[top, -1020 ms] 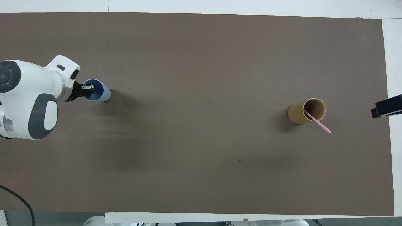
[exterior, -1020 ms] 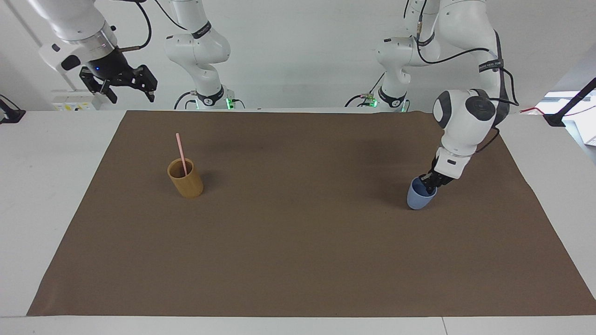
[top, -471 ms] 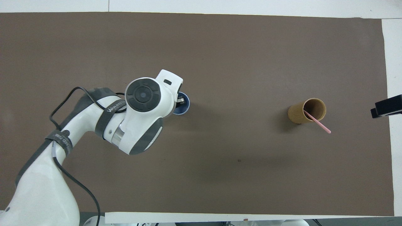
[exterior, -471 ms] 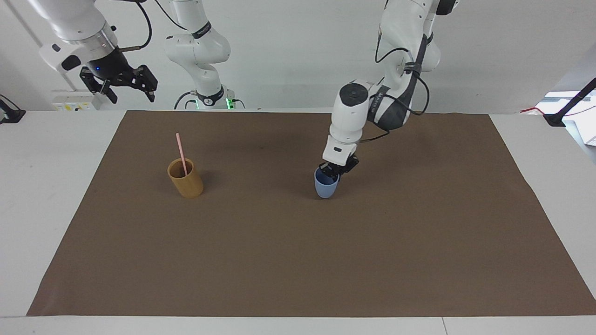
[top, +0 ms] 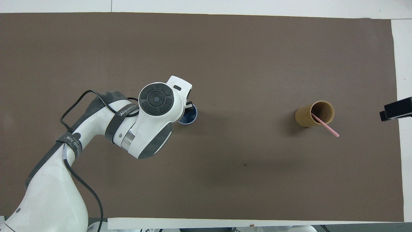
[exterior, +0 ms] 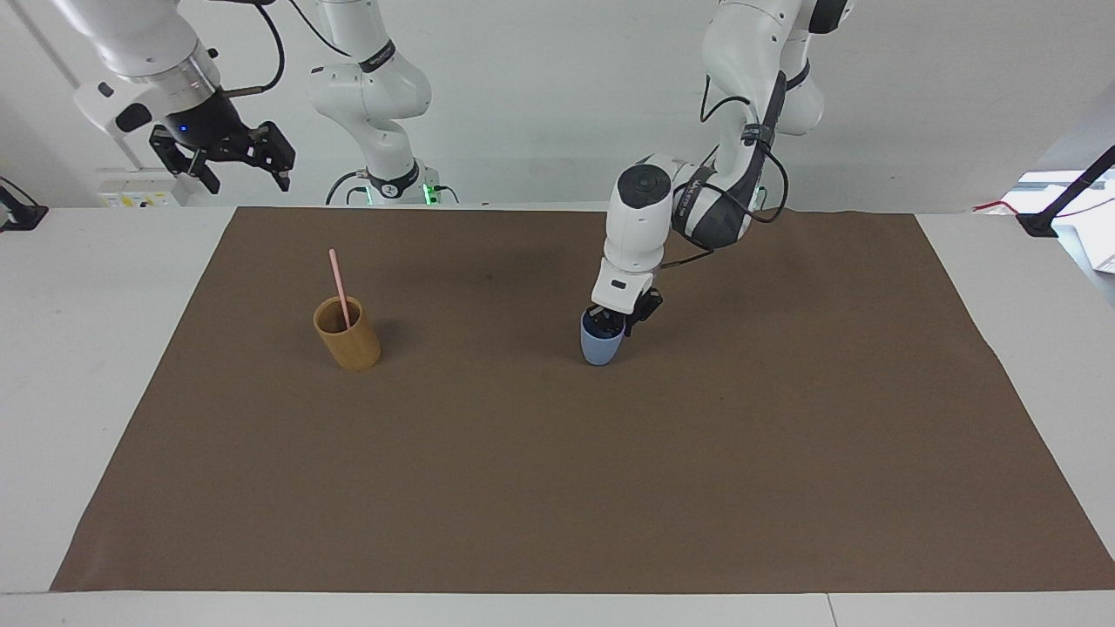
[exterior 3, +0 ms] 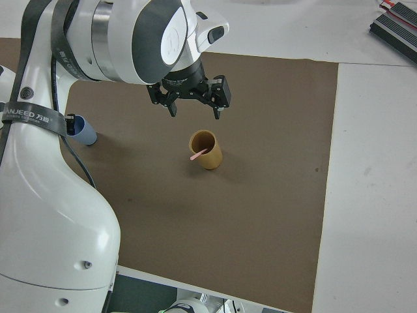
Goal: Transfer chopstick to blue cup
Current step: 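Move the blue cup toward the table center with the left gripper, then grasp the pink chopstick with the right gripper while the left gripper retracts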
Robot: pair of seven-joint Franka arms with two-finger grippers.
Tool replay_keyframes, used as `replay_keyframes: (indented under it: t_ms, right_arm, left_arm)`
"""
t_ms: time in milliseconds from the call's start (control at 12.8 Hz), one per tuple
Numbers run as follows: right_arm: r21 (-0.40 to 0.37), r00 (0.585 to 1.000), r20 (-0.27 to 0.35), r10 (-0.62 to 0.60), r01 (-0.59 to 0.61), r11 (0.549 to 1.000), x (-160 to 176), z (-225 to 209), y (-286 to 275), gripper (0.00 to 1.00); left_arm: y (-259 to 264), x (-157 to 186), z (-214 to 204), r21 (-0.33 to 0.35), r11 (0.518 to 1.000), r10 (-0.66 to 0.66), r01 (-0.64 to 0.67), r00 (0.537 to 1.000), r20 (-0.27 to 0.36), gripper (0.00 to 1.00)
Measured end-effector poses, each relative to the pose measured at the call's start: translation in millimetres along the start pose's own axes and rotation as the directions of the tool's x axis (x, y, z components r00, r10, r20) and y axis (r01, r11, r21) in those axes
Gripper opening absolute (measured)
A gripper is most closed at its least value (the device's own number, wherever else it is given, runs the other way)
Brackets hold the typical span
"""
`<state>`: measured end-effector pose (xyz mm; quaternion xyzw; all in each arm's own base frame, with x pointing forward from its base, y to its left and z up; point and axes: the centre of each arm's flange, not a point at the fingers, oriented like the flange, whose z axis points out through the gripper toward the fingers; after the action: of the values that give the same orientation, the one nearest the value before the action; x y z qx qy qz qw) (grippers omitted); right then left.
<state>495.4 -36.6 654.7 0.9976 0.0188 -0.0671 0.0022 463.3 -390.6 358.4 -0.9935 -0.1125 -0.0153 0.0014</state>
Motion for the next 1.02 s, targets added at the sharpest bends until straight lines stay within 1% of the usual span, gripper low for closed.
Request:
replay_keyframes:
  t_ms: [157, 235, 314, 392, 549, 706, 784, 863, 1020]
  right_arm:
    - [0.021, 1.000, -0.022, 0.003, -0.003, 1.000, 3.7, 1.0, -3.7, 1.00]
    - [0.043, 0.999, -0.031, 0.011, -0.010, 0.999, 7.9, 6.0, -10.9, 1.00]
    - [0.061, 0.999, -0.046, 0.014, -0.011, 0.998, 15.6, 16.1, -25.6, 1.00]
    - [0.068, 0.999, -0.052, 0.005, -0.002, 0.998, 24.1, 32.7, -43.4, 1.00]
    - [0.062, 0.999, -0.041, -0.024, 0.027, 0.998, 37.2, 77.9, -74.8, 1.00]
    - [0.060, 0.999, -0.009, -0.040, 0.041, 0.997, 40.4, 115.4, -79.9, 0.97]
    - [0.061, 0.998, 0.003, -0.064, 0.064, 0.996, 40.6, 130.6, -76.0, 0.97]
    - [0.064, 0.996, 0.010, -0.086, 0.085, 0.994, 41.0, 146.9, -70.6, 0.95]
    - [0.068, 0.994, 0.039, -0.105, 0.102, 0.992, 38.3, 179.9, -60.4, 0.94]
  left_arm:
    - [-0.2, 2.4, -8.6, -0.012, 1.000, -0.003, 0.003, 1.000, -0.009, 0.60]
    - [-1.0, 4.0, -21.8, -0.027, 1.000, -0.007, 0.006, 1.000, -0.021, 0.77]
    - [-5.2, 6.9, -42.0, -0.038, 0.999, -0.015, 0.014, 0.999, -0.031, 0.90]
    - [-13.9, 11.9, -65.2, -0.034, 0.999, -0.030, 0.029, 0.999, -0.031, 0.99]
    - [-42.3, 29.9, -113.3, -0.009, 0.998, -0.062, 0.062, 0.998, -0.020, 1.00]
    - [-90.4, 60.7, -150.9, 0.012, 1.000, -0.024, 0.024, 1.000, -0.009, 1.00]
    - [-123.2, 78.8, -164.1, 0.023, 1.000, 0.018, -0.018, 1.000, 0.000, 1.00]
    - [-161.5, 97.8, -175.2, 0.037, 0.996, 0.078, -0.078, 0.997, 0.013, 1.00]
    - [-233.3, 131.1, -196.8, 0.062, 0.976, 0.207, -0.209, 0.978, 0.029, 1.00]
